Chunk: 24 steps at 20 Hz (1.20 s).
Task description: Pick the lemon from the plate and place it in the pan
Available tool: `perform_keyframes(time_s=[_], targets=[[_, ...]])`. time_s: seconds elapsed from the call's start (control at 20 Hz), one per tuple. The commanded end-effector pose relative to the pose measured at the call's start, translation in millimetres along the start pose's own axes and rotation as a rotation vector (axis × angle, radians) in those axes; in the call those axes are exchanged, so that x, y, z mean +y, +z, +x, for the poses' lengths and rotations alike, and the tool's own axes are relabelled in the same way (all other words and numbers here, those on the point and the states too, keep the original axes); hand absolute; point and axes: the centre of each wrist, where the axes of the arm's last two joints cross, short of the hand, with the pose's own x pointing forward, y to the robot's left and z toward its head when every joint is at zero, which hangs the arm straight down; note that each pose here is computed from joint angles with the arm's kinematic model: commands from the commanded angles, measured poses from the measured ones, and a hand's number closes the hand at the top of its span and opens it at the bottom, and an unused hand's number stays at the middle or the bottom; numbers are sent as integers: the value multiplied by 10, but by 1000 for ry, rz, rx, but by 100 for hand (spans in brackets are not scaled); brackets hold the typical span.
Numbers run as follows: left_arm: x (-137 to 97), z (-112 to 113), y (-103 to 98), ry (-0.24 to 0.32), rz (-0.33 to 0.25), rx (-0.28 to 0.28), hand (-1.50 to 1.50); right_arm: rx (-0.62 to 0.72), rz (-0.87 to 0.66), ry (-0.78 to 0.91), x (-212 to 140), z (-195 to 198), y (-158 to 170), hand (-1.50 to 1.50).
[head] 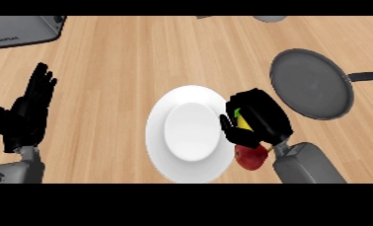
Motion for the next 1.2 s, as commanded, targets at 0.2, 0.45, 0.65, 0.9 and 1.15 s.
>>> perform_keyframes(time_s=[0.2,0.45,0.65,0.9,1.15], targets=[[-80,44,-17,24,-48,-31,0,133,-260,-162,-688,126,914,150],[-346,220,-68,32,-125,-73,0,253,-386,-286,-1149,-145,1347,150],[-455,203,-164,25,-140,-74,0,297,-465,-272,-1497,-627,1591,150],[-590,208,-218,21,-181,-94,0,389,-493,-189,-1446,-1456,1545,150],[-572,485,-308,32,-186,-107,0,455,-485,-25,-1330,-1919,1349,150]])
